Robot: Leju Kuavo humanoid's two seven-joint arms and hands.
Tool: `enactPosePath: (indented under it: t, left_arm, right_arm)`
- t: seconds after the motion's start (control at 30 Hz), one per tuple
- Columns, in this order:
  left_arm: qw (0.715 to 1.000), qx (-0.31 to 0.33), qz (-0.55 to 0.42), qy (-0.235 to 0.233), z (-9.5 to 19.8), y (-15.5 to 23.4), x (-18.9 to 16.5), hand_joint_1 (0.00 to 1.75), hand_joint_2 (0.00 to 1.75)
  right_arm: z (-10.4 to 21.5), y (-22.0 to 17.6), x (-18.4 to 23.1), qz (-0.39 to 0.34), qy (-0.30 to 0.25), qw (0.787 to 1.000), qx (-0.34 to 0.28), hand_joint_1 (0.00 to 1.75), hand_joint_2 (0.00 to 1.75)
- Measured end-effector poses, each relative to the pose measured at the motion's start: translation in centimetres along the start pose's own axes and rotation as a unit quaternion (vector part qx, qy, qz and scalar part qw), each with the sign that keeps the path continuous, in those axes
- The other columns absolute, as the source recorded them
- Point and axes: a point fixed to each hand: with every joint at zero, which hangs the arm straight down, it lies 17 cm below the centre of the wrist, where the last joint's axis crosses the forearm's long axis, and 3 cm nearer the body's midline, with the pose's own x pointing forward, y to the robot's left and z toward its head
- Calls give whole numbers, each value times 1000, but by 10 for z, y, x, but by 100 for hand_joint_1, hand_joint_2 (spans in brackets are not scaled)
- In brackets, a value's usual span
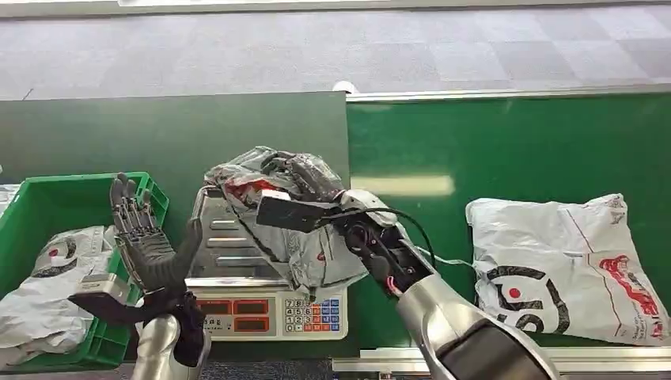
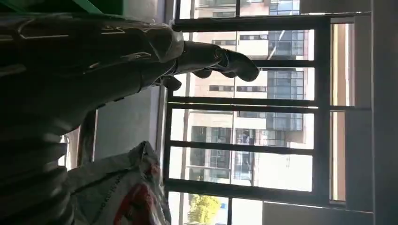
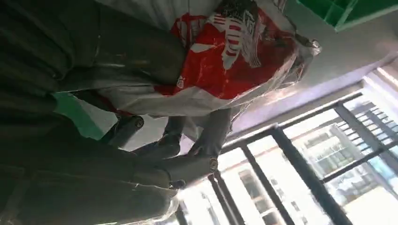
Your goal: Moved the parcel from conveyor to table for the left to box.
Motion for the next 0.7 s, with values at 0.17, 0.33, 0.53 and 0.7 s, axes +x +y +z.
enactPosePath:
  t: [0.17,0.33,0.53,0.7]
  left_arm:
    - [1000,-9,13,6,1,-6,-4,0,175]
    - [999,-21,29,14,2,-15,-9,0,175]
    - [999,-23,31,20,3,-18,-14,0,175]
    - [998,-29,40,23,5,-21,-16,0,175]
  right_arm:
    - [14,16,-45,-81,101,991,30,175,175]
    - [28,40,-62,-151,144,976,70,175,175]
    - [31,35,-71,-200,164,965,43,0,175]
    - [32,39,-66,-280,159,946,49,0,175]
